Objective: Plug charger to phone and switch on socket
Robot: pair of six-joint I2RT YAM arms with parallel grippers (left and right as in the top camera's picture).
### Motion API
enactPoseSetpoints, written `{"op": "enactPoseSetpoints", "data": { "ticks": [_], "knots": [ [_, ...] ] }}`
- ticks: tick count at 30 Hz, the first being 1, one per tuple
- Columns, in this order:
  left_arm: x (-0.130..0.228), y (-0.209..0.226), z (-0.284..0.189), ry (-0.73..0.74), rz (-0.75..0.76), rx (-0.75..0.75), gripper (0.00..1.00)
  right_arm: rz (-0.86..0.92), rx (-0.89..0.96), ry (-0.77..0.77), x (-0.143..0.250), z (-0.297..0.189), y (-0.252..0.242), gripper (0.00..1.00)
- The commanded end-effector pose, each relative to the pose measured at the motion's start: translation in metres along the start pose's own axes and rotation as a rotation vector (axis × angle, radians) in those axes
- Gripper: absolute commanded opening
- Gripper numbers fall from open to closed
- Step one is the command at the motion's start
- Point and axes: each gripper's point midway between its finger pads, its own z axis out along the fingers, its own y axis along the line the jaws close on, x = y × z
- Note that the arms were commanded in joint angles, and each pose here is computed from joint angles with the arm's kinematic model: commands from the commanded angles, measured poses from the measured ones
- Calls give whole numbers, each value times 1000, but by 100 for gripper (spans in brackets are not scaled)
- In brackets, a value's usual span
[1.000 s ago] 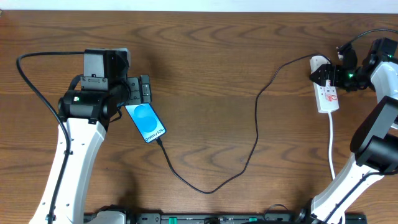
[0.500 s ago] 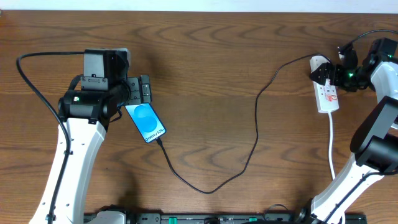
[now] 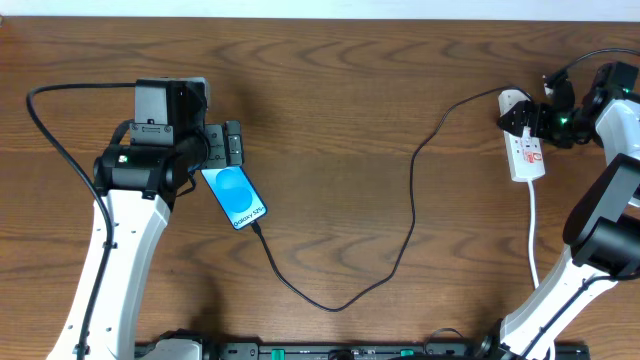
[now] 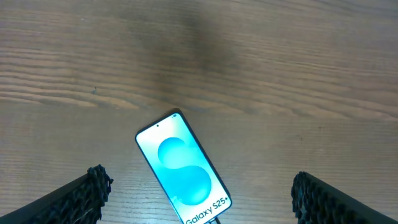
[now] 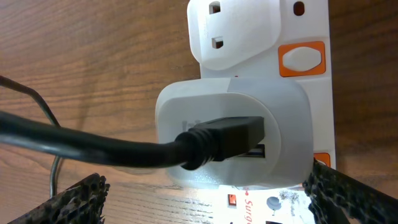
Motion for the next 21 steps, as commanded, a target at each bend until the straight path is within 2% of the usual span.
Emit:
{"op": "enactPoseSetpoints", "data": {
  "ticks": [1, 21],
  "knots": [
    [-4, 2, -2, -10, 18, -15, 95, 5, -22, 4, -2, 7, 3, 99],
    [-4, 2, -2, -10, 17, -15, 95, 1, -47, -9, -4, 7, 7, 99]
  ]
}}
